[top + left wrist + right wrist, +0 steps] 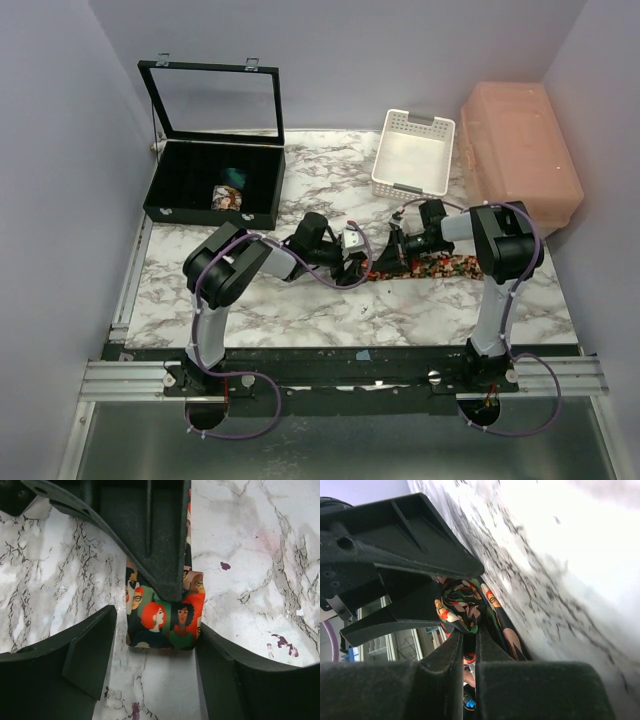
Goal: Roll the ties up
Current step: Roll the tie at the center of the board.
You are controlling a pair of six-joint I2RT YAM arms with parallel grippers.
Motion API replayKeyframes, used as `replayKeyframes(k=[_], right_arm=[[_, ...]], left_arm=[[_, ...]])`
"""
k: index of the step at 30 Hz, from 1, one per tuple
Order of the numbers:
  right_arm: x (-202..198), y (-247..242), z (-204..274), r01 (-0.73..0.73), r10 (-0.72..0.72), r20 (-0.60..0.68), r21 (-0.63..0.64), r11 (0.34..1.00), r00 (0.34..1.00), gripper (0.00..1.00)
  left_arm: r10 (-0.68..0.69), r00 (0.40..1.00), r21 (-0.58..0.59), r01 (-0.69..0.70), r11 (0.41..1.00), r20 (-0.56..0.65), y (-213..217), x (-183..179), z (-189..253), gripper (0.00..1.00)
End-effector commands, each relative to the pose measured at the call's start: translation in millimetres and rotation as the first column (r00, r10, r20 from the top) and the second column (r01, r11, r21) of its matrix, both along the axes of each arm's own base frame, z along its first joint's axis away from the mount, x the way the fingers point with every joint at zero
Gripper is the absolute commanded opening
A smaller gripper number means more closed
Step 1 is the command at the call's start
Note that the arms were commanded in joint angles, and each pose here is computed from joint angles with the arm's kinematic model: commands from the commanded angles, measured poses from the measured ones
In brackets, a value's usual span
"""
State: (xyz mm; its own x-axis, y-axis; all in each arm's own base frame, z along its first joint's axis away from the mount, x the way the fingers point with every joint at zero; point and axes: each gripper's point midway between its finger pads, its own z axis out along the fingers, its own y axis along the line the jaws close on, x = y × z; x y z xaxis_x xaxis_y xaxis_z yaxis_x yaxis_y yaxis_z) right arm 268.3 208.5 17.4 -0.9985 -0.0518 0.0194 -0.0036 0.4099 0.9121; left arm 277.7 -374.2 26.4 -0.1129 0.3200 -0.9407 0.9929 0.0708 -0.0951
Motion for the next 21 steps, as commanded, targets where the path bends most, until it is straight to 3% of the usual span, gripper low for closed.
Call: replayKeyframes(k=[1, 4, 6, 10, 12, 13, 15, 21], right_arm=[[-0.5, -18.5, -65.4, -0.017, 0.021, 0.016, -0.233, 0.972, 1.000, 0.09], [0.4, -13.6, -60.7, -0.023, 0.030, 0.032, -0.214, 0.977, 0.999, 0.13], [1.3, -12.8, -55.8, -0.019, 0.031, 0.054, -0.210, 0.977, 0.998, 0.19], [7.9, -19.6, -43.1, 0.005, 0.021, 0.094, -0.268, 0.963, 0.995, 0.44], [11.1, -25.4, -30.5, 0.024, 0.014, 0.121, -0.302, 0.953, 0.993, 0.60], [13.1, -26.9, -20.2, 0.032, 0.014, 0.147, -0.305, 0.952, 0.989, 0.63], [15.5, -29.7, -4.7, 0.059, 0.003, 0.187, -0.322, 0.945, 0.982, 0.64], [9.6, -27.6, 16.9, 0.093, -0.024, 0.201, -0.340, 0.936, 0.979, 0.54]], left_arm=[[-0.053, 0.998, 0.034, 0.055, 0.998, -0.039, 1.2, -18.0, -8.0, 0.65], [-0.046, 0.997, 0.069, 0.051, 0.996, -0.060, -0.7, -21.5, -13.4, 0.59], [-0.026, 0.997, 0.090, 0.033, 0.995, -0.079, -2.8, -19.7, -17.5, 0.47], [0.040, 0.995, 0.178, -0.024, 0.984, -0.090, -0.6, -11.6, -27.1, 0.26], [0.056, 0.994, 0.219, -0.034, 0.975, -0.095, 4.9, -11.8, -32.2, 0.21], [0.060, 0.994, 0.240, -0.035, 0.970, -0.097, 7.5, -12.8, -35.5, 0.19], [0.076, 0.992, 0.279, -0.045, 0.959, -0.101, 11.6, -12.9, -41.3, 0.15], [0.089, 0.991, 0.333, -0.052, 0.941, -0.096, 14.1, -17.5, -48.7, 0.14]])
